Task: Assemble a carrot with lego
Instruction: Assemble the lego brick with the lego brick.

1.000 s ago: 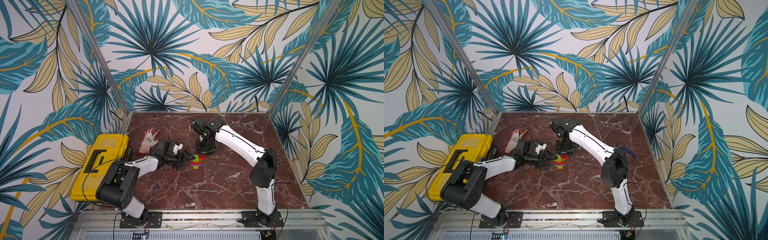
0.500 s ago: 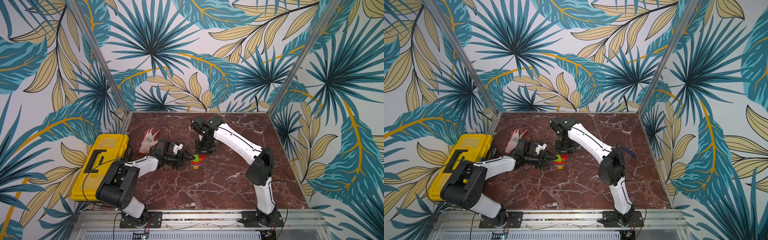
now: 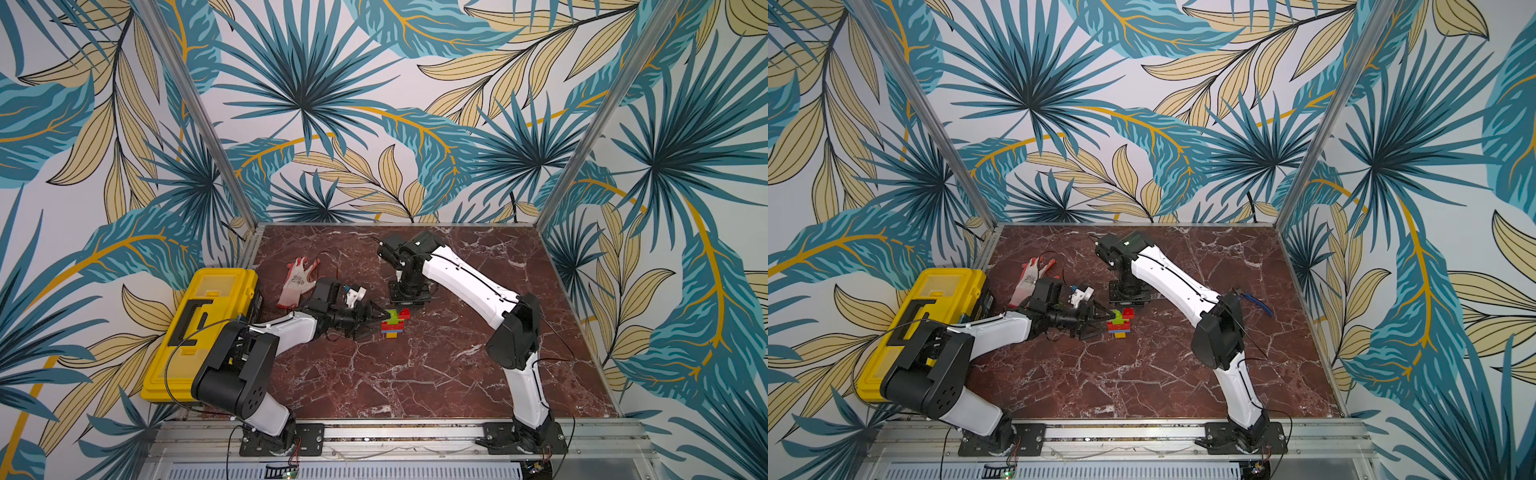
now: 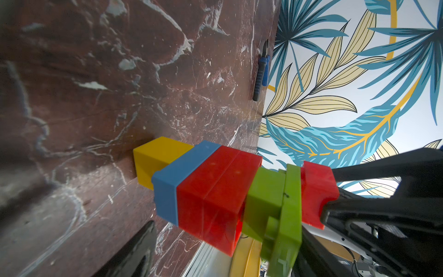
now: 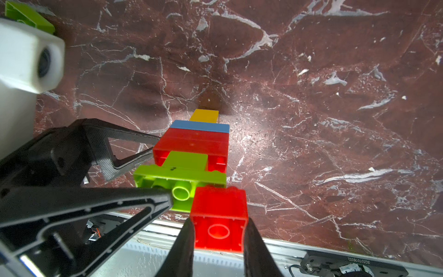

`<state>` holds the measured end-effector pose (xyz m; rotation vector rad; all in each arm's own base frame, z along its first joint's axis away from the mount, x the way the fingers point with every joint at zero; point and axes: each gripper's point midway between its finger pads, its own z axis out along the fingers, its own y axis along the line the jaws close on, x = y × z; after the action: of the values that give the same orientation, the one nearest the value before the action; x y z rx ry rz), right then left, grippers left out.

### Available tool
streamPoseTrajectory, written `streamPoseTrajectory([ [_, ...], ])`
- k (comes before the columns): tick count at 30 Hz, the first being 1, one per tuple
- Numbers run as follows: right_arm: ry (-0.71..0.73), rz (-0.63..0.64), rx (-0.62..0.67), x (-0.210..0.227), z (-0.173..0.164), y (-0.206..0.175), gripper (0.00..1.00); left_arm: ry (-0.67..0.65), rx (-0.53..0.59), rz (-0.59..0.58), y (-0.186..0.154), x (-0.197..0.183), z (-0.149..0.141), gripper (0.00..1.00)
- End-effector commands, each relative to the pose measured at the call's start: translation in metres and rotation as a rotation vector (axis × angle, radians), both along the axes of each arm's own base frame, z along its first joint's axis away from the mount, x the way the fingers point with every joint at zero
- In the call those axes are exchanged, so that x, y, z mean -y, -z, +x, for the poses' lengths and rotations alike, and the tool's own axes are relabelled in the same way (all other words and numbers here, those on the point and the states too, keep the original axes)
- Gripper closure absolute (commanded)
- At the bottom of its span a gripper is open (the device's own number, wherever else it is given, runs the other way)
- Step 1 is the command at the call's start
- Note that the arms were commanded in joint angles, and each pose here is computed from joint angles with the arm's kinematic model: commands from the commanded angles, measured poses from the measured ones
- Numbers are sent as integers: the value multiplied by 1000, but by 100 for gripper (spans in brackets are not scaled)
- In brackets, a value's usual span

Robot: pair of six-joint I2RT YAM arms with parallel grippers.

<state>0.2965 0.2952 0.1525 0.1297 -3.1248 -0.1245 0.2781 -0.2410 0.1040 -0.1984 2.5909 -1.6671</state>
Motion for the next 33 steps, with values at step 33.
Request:
streamPoseTrajectory([
  [33, -42, -215, -173, 25, -23, 84, 83, -42, -126, 109, 45, -13, -11, 15],
])
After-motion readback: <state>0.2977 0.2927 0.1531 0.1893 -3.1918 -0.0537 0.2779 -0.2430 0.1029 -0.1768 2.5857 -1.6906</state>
